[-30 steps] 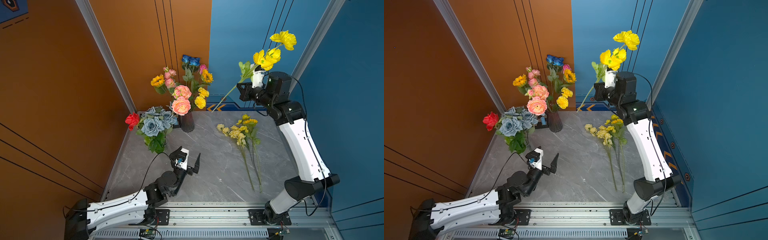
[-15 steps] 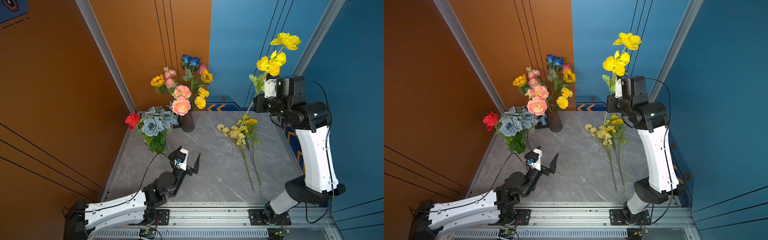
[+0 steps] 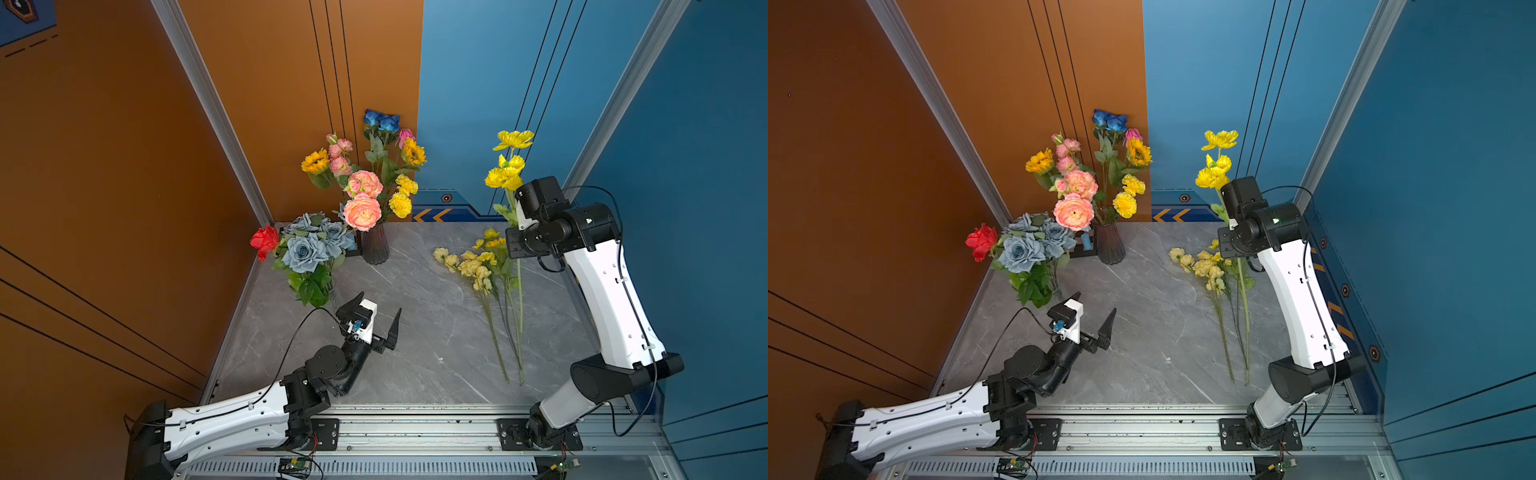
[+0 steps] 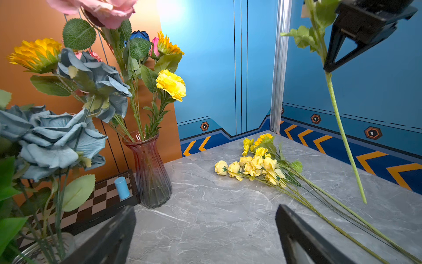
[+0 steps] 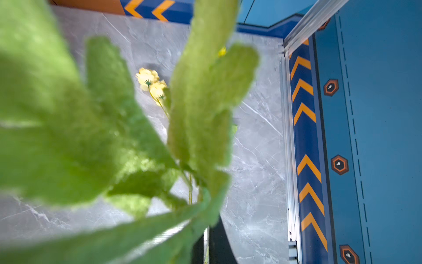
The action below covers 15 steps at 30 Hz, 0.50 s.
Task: Pick out yellow flowers from the vase
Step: Place the flower at the center of the board.
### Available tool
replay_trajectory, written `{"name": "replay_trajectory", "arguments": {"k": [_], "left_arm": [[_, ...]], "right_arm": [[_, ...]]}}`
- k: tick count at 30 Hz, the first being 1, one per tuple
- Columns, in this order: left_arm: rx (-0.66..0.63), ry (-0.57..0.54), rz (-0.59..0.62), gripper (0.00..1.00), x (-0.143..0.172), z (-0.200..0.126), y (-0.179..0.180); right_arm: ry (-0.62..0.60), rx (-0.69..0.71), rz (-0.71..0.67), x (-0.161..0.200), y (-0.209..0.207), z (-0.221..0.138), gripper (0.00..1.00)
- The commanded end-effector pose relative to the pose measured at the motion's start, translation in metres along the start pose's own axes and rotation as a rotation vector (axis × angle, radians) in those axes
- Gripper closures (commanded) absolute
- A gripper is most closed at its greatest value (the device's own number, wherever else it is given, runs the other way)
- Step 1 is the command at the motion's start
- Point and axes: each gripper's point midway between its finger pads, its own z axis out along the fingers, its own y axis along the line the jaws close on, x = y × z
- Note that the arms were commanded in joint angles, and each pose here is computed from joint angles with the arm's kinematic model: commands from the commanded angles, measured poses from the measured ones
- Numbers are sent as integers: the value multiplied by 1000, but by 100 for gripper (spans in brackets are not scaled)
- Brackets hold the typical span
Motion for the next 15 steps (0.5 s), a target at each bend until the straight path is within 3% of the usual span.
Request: {"name": "replay_trajectory", "arguments": {"k": [1,7,15], "left_arm": [[28,-15,26,2,-11,-2,-6],[39,-8,68,2,-9,-3,-11],[68,24,131,2,1,-3,-25]], "right_arm": [[78,-37,25,6,3,43,100],[214,-80,44,21,10,117,100],[303,-96,49,22,16,190,100]]}}
